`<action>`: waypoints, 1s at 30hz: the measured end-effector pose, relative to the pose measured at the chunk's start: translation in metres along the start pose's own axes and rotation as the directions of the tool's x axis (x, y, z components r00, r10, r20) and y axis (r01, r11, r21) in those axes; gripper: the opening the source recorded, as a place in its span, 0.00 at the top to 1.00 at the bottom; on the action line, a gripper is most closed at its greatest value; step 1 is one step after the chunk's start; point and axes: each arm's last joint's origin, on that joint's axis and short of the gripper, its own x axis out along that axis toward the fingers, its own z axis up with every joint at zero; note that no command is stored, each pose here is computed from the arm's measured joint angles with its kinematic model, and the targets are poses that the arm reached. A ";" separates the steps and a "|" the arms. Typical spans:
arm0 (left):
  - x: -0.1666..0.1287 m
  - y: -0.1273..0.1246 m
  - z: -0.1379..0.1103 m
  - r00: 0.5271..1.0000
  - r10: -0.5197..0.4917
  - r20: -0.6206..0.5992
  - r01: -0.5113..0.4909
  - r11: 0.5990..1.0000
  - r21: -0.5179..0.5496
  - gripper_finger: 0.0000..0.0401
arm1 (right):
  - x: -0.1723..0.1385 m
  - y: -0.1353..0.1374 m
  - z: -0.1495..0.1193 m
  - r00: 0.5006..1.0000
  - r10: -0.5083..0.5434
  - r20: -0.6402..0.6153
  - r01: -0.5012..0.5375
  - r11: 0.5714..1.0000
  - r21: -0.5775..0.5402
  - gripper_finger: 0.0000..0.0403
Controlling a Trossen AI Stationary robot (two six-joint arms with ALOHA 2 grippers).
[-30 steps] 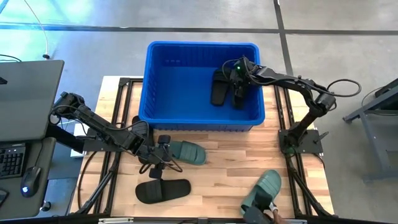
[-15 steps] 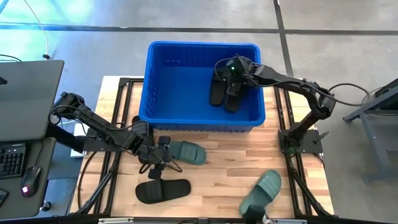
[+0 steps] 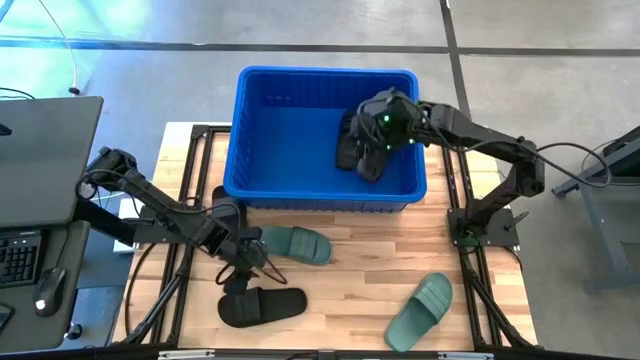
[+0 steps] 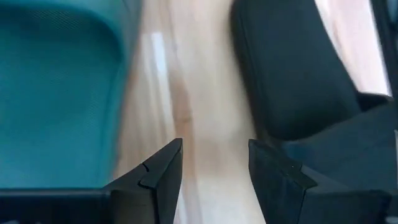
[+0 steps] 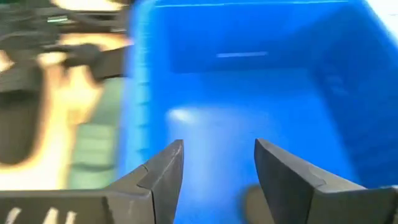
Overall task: Pick and place slides into bin
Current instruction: Put the green slipper into the blue bin
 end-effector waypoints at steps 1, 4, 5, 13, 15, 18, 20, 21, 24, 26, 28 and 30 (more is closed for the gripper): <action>0.000 -0.001 0.001 1.000 0.022 0.021 -0.022 1.000 0.008 0.58 | 0.001 0.006 0.000 0.999 0.036 -0.007 -0.036 0.999 -0.005 0.54; -0.001 -0.003 0.006 0.987 0.112 0.120 -0.111 0.994 -0.015 0.58 | 0.007 0.026 -0.002 0.993 0.100 -0.061 -0.100 0.995 0.012 0.54; -0.001 -0.002 0.008 0.980 0.137 0.148 -0.133 0.990 -0.037 0.58 | 0.008 0.033 -0.002 0.991 0.108 -0.075 -0.106 0.994 0.026 0.54; 0.018 -0.003 0.014 0.943 0.189 0.273 -0.167 0.981 -0.103 0.58 | 0.011 0.086 -0.006 0.979 0.123 -0.161 -0.120 0.992 0.023 0.53; 0.030 -0.002 0.015 0.940 0.191 0.283 -0.164 0.980 -0.117 0.58 | 0.009 0.098 -0.006 0.983 0.101 -0.154 -0.104 0.995 -0.012 0.53; 0.050 0.003 0.016 0.941 0.211 0.266 -0.169 0.970 -0.173 0.58 | 0.006 0.112 -0.006 0.989 0.059 -0.137 -0.068 0.996 -0.058 0.53; 0.059 0.007 0.019 0.936 0.221 0.274 -0.170 0.965 -0.197 0.58 | 0.004 0.120 -0.006 0.990 0.039 -0.133 -0.051 0.995 -0.083 0.53; 0.064 0.009 0.021 0.934 0.224 0.277 -0.169 0.963 -0.208 0.58 | 0.002 0.124 -0.006 0.991 0.037 -0.132 -0.050 0.994 -0.094 0.53; 0.073 0.018 0.025 0.930 0.233 0.283 -0.167 0.957 -0.238 0.58 | 0.000 0.132 -0.007 0.991 0.043 -0.130 -0.058 0.992 -0.113 0.53; 0.074 0.022 0.026 0.930 0.236 0.283 -0.165 0.953 -0.253 0.58 | -0.001 0.136 -0.008 0.990 0.051 -0.129 -0.067 0.990 -0.121 0.53; 0.074 0.024 0.027 0.930 0.238 0.281 -0.160 0.949 -0.273 0.58 | -0.002 0.139 -0.008 0.990 0.054 -0.129 -0.071 0.989 -0.130 0.53; 0.074 0.023 0.027 0.935 0.222 0.278 -0.144 0.951 -0.275 0.58 | -0.003 0.142 -0.009 0.990 0.055 -0.132 -0.073 0.988 -0.136 0.53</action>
